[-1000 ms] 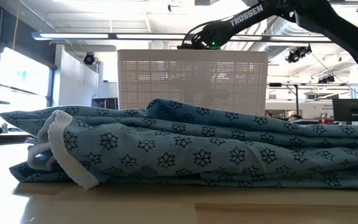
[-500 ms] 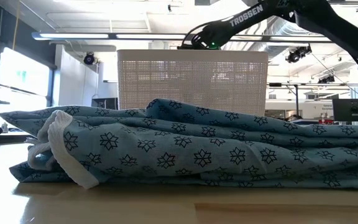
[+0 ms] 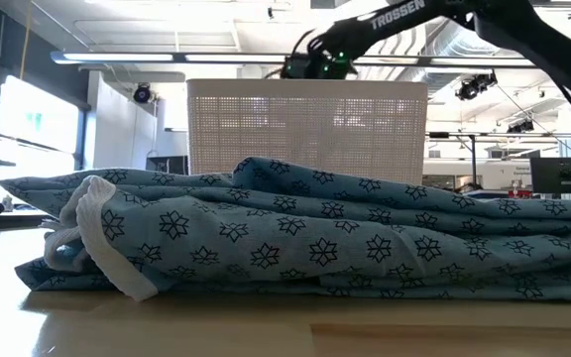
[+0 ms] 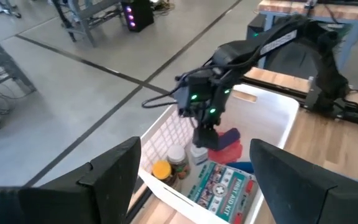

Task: Pick & place medical supplies in basket/bin
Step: Put the white pill bottle into the white bin

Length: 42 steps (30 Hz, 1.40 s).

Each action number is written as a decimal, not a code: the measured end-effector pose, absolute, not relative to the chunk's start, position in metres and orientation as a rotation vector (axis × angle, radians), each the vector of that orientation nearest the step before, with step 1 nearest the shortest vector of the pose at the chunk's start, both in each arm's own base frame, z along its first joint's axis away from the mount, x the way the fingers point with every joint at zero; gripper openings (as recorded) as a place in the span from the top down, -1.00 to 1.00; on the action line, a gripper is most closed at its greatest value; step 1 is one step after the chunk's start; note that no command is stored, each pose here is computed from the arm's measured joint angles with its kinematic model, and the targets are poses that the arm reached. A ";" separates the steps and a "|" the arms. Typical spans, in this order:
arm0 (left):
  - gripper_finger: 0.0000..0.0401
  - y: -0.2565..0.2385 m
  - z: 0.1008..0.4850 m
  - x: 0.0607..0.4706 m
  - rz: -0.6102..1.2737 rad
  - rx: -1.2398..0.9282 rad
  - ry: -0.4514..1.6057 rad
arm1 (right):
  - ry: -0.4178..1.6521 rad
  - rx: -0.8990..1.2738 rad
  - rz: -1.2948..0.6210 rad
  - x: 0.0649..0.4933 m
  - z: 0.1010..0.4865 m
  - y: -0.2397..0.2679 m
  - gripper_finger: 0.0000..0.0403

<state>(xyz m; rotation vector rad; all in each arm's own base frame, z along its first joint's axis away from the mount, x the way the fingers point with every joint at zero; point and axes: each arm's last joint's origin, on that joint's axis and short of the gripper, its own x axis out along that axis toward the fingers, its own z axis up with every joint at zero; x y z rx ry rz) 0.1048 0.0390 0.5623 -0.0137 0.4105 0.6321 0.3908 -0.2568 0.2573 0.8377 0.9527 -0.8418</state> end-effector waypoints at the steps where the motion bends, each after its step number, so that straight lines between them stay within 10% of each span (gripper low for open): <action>1: -0.67 0.039 0.562 0.105 0.637 -0.013 0.410 | 0.941 0.831 -0.850 0.389 0.263 -0.256 -0.13; 42: -0.67 0.042 0.555 0.117 0.640 -0.034 0.483 | 0.913 0.830 -0.869 0.378 0.197 -0.257 0.85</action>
